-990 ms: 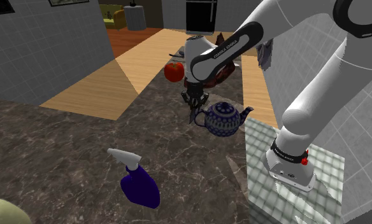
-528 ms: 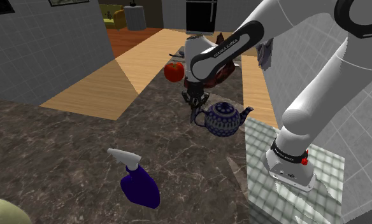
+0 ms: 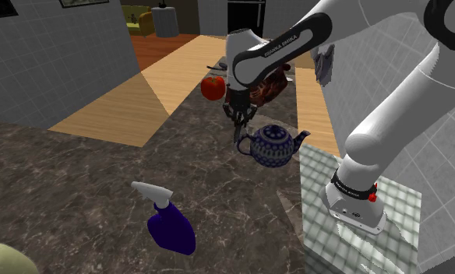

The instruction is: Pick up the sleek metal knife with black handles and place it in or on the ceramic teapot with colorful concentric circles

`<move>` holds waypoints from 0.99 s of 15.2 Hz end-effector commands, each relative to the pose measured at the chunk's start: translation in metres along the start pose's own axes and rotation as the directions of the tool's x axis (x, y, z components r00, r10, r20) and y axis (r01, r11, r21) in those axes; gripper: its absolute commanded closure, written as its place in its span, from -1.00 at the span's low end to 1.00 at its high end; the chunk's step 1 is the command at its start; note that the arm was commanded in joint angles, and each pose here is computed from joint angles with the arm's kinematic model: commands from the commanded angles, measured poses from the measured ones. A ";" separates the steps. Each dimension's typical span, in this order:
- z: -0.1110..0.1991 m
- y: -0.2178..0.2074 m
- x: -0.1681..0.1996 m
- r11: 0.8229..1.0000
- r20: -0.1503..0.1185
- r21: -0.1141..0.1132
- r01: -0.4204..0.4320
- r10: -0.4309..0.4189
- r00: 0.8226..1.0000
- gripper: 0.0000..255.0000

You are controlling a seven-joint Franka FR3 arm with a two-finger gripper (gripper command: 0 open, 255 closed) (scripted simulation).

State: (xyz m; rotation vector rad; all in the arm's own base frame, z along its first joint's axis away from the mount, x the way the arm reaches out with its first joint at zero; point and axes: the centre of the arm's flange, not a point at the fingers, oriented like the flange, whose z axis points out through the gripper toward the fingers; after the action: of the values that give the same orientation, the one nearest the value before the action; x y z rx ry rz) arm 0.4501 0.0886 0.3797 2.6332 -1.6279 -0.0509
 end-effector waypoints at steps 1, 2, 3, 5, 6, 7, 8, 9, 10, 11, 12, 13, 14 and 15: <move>-0.010 0.000 -0.001 1.000 0.000 0.000 0.000 0.000 1.000 1.00; -0.016 0.000 -0.001 1.000 0.000 0.000 0.000 0.000 1.000 1.00; -0.021 0.001 -0.001 1.000 0.000 0.000 0.000 0.000 1.000 1.00; -0.031 0.001 -0.001 1.000 0.000 0.000 0.000 0.000 1.000 1.00; -0.037 0.002 -0.001 1.000 0.000 0.000 0.000 0.000 1.000 1.00; -0.042 0.002 -0.001 1.000 0.000 0.000 0.000 0.000 1.000 1.00; -0.047 0.002 -0.001 1.000 0.000 0.000 0.000 0.000 1.000 1.00; -0.053 0.002 -0.001 1.000 0.000 0.000 0.000 0.000 1.000 1.00; -0.058 0.003 -0.001 1.000 0.000 0.000 0.000 0.000 1.000 1.00; -0.063 0.003 -0.001 1.000 0.000 0.000 0.000 0.000 1.000 1.00; -0.068 0.003 -0.001 1.000 0.000 0.000 0.000 0.000 1.000 1.00; -0.074 0.004 -0.001 1.000 0.000 0.000 0.000 0.000 1.000 1.00; -0.079 0.004 -0.001 1.000 0.000 0.000 0.000 0.000 1.000 1.00; -0.084 0.004 -0.001 1.000 0.000 0.000 0.000 0.000 1.000 1.00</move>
State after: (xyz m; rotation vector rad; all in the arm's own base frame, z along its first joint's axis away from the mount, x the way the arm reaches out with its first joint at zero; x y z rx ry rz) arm 0.4503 0.0895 0.4582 2.6333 -1.6278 -0.0511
